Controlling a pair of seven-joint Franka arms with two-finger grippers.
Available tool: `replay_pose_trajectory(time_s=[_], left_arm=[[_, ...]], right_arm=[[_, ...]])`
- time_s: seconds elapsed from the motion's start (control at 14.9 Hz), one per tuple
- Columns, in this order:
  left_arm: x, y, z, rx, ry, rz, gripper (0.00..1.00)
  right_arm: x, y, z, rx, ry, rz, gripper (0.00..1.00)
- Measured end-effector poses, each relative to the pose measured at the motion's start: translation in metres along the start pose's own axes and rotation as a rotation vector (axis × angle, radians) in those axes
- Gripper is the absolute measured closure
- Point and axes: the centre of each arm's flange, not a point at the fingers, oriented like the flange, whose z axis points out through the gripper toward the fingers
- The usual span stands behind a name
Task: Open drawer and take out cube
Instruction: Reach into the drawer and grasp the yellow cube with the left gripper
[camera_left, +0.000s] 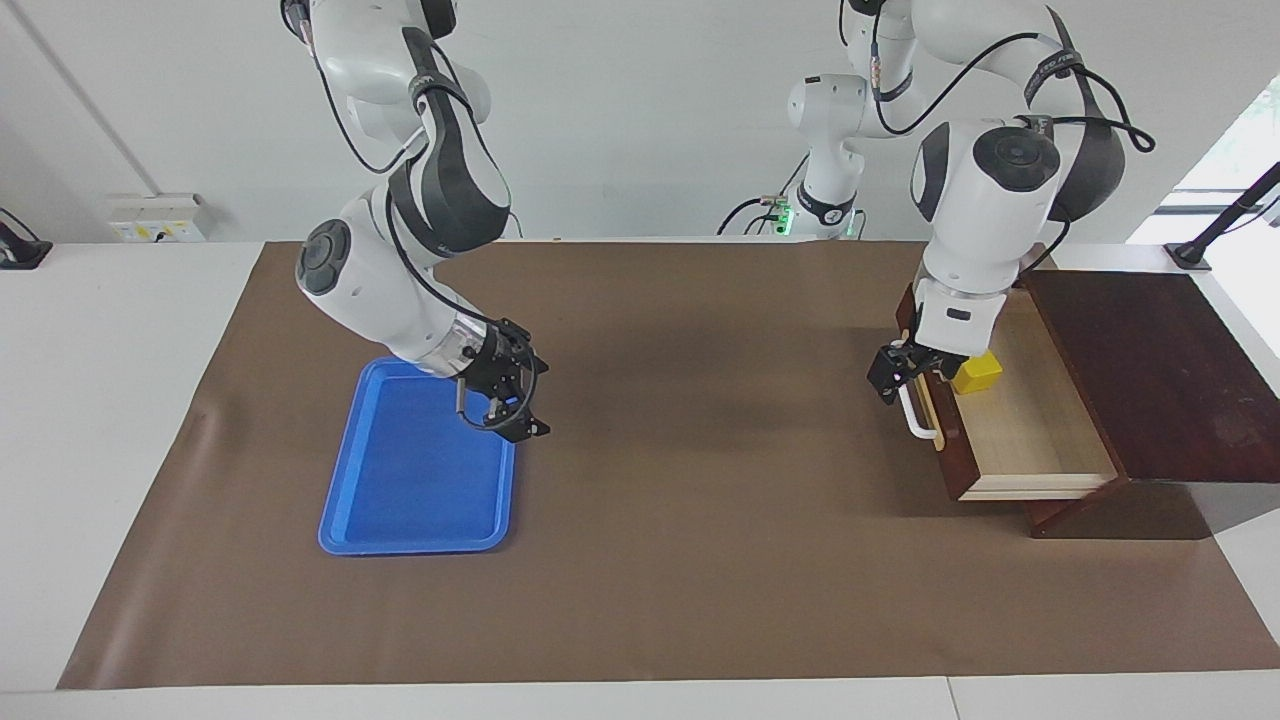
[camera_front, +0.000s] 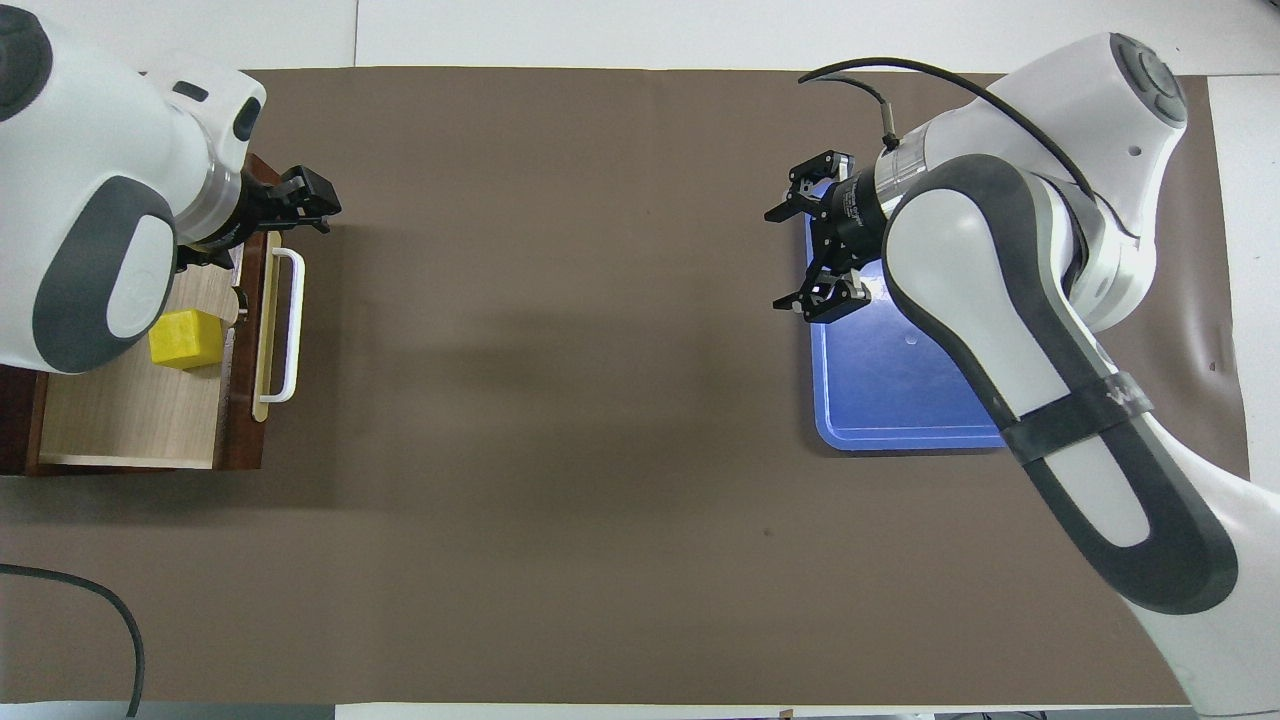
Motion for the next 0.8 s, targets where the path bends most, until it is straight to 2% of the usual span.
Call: replay_pose_trajectory(time_s=[0.2, 0.4, 0.6, 0.8], left_arm=[[0.023, -0.049, -0.018, -0.035, -0.02, -0.349, 0.0], [0.035, -0.083, -0.024, -0.03, -0.025, -0.676, 0.0], [0.039, -0.117, -0.002, 0.017, -0.057, -0.895, 0.0], [0.019, -0.129, 0.033, 0.088, -0.074, -1.061, 0.0]], right_arm=[[-0.009, 0.002, 0.016, 0.004, -0.053, 0.081, 0.01], [-0.023, 0.006, 0.025, 0.008, -0.056, 0.056, 0.01], [-0.043, 0.012, 0.037, 0.007, -0.053, -0.039, 0.01], [-0.05, 0.015, 0.048, 0.01, -0.049, -0.1, 0.01]])
